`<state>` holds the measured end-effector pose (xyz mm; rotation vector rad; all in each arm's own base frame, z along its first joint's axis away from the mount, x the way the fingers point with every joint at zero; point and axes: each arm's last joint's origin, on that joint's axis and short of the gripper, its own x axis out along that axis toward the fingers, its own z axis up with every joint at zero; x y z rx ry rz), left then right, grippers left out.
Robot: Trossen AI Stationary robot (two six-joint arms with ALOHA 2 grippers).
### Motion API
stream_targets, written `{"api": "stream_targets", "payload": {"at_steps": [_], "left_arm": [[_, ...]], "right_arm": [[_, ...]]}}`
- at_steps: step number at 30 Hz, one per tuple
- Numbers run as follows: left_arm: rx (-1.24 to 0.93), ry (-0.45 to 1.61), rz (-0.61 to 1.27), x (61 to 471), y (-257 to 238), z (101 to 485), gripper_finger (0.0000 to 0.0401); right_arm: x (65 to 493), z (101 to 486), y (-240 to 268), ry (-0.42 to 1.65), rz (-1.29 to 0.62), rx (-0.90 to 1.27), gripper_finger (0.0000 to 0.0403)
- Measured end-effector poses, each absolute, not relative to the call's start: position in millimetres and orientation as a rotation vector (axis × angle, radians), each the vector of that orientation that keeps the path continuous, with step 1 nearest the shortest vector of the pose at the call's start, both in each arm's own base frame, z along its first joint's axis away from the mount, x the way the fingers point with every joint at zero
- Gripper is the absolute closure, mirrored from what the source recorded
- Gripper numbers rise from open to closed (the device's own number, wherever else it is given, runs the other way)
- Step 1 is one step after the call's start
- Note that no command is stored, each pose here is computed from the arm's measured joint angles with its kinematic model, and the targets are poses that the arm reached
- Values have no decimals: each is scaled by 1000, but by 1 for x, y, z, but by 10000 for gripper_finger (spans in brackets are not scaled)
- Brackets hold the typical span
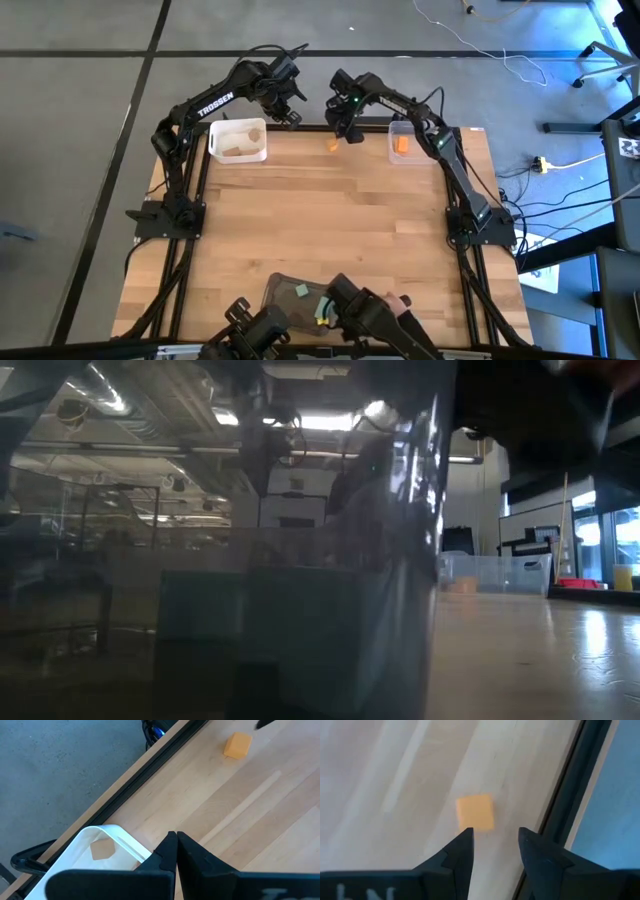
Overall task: Sort & place blocks by color
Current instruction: Put the yellow block into the transparent bin
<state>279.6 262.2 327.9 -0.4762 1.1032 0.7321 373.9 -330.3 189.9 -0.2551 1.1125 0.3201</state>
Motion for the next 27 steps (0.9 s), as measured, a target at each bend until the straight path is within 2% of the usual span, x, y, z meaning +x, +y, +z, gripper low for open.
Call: {"api": "stream_targets", "payload": {"at_steps": [6,16,22,27], "left_arm": [[-476,1103,732,280,262,328,401],[-476,1103,732,280,262,328,401],[-476,1103,732,280,262,328,401],[-477,1103,732,280,262,328,401]], "right_arm": [[367,211,-324,1172,320,-163,247],[372,176,-318,1184,379,-207,247],[376,159,-320,1259,284,-259,247],[380,159,-323,1236,167,-184,246]]}}
